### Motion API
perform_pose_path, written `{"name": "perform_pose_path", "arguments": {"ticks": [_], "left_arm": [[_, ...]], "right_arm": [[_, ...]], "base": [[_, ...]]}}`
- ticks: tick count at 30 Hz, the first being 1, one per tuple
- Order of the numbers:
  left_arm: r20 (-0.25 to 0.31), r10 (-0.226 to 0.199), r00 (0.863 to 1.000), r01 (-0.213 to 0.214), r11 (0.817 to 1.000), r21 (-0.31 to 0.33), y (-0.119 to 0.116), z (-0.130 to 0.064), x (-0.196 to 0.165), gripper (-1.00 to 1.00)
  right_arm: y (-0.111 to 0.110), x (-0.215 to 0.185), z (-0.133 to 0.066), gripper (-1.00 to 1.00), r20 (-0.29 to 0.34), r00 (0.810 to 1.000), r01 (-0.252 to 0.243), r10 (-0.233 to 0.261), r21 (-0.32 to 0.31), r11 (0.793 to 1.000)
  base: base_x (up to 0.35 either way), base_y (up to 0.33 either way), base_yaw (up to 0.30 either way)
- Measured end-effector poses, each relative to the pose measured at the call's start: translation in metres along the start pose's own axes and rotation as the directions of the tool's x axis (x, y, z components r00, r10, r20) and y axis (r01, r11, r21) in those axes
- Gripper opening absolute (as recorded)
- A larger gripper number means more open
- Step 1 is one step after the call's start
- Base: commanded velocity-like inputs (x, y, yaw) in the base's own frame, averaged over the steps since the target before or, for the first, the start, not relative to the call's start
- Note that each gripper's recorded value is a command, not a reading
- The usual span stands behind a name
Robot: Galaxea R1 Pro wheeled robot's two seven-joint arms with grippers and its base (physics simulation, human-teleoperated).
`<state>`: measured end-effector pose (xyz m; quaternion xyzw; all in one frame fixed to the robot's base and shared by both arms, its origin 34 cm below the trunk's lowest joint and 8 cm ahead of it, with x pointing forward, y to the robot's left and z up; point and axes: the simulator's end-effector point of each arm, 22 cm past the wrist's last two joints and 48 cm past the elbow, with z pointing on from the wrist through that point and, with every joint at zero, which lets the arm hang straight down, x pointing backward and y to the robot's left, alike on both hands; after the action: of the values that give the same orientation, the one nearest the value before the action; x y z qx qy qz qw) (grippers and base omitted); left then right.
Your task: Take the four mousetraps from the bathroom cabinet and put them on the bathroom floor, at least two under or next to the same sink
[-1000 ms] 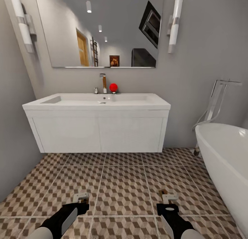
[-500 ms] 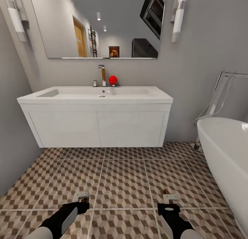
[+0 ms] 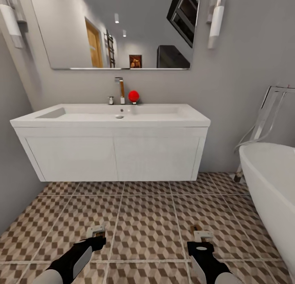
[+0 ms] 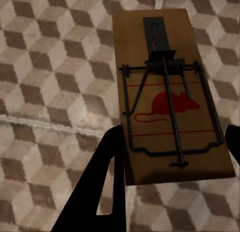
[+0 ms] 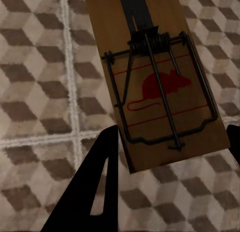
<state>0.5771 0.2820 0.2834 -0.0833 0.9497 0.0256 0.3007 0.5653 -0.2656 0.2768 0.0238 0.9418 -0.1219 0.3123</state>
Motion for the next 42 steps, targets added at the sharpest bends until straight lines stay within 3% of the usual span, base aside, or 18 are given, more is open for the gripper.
{"name": "perform_pose_path", "arguments": {"ticks": [29,32,36,42], "left_arm": [[0.003,-0.01,1.0,0.01,1.0,0.001,0.0,0.0,-0.003,-1.0],[0.004,-0.01,1.0,0.01,1.0,0.001,0.0,0.0,-0.003,-1.0],[0.003,-0.009,1.0,0.009,1.0,0.0,0.001,0.0,-0.002,-1.0],[-0.009,-0.004,1.0,0.004,1.0,0.005,0.001,0.0,0.007,-1.0]], "right_arm": [[0.0,0.002,0.0,-1.0,-0.008,1.0,0.001,-0.001,-0.003,1.0],[0.007,0.014,0.001,-1.0,-0.045,0.999,0.009,-0.01,-0.042,0.999],[0.029,0.044,-0.002,-1.0,-0.118,0.992,0.017,-0.033,-0.139,0.99],[0.034,0.048,-0.003,-1.0,-0.126,0.991,0.016,-0.037,-0.163,0.986]], "base": [[0.323,0.0,0.022],[0.323,0.0,0.0],[0.323,0.0,0.0],[0.319,0.0,0.0]]}}
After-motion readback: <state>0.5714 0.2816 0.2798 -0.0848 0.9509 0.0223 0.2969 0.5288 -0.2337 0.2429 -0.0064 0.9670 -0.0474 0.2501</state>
